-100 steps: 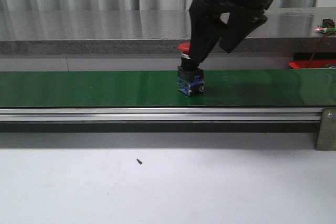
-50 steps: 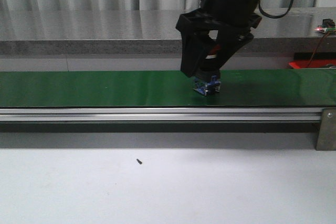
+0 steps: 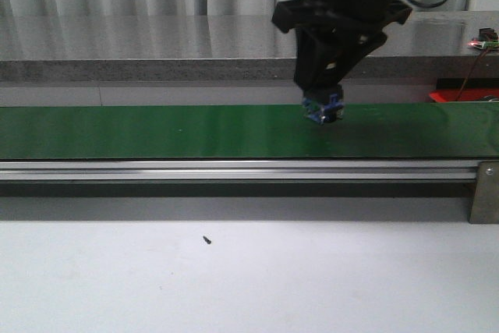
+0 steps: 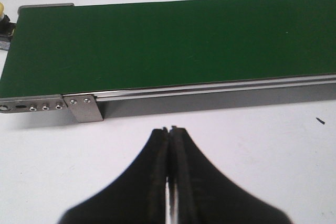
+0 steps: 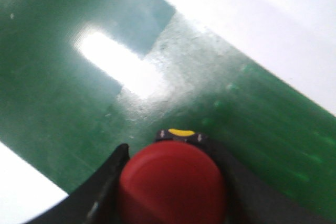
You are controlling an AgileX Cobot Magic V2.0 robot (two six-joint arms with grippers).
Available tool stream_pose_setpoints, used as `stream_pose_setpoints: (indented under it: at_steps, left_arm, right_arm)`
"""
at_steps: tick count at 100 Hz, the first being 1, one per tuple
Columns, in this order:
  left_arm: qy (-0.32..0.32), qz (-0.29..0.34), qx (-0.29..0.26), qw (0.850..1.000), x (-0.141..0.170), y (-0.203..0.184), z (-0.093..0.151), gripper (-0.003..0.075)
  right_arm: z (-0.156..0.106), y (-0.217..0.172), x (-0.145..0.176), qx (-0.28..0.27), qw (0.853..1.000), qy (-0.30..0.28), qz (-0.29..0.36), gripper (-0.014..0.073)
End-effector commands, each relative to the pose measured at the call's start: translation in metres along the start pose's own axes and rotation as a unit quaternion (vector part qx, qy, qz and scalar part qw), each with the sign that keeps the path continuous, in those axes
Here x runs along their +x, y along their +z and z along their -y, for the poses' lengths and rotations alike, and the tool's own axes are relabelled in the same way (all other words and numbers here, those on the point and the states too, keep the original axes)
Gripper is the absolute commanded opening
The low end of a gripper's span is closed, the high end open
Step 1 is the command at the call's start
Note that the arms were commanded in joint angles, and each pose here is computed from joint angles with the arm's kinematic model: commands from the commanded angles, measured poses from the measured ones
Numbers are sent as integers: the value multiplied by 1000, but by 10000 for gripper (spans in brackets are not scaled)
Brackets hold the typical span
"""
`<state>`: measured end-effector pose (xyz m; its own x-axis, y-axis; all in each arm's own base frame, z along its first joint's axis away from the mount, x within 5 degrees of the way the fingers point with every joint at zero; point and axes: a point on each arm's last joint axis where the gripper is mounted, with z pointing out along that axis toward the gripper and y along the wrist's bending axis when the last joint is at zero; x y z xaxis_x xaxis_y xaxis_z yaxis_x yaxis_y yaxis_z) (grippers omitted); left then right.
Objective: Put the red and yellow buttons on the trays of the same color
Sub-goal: 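Grasp the red button with the right gripper and lift it, then carry the red button into the red tray and release it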
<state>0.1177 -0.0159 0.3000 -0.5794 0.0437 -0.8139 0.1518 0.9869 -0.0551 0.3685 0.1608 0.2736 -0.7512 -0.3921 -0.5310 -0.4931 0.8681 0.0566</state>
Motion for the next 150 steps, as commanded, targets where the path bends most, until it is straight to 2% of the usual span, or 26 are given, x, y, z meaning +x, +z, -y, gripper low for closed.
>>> stream_pose_setpoints:
  at_steps: [1,18,34,52,81,112,150]
  left_arm:
    - [-5,42,1,999,-12,-5,1,-20]
    - [-5,42,1,999,-12,-5,1,-20]
    - [-5,42,1,999,-12,-5,1,-20]
    - [-5,42,1,999,-12,-5,1,-20]
    - [-5,42,1,999,-12,-5,1,-20]
    - [-5,42,1,999,-12,-5,1,-20]
    - [-5,42,1,999,-12,-5,1,-20]
  right_arm:
    - [16,-50,-16,37,995,34,86,142]
    - [66,-84,-7,94,985,103,104,142]
    - [112,-110,11,153,973,143,102,142]
    - [166,-132,35,207,951,204,106,142]
    - [225,-148,72,261,917,282,109,142]
    - [267,-106,96,266,907,318,72,142]
    - [292,-52,106,251,904,338,72,142]
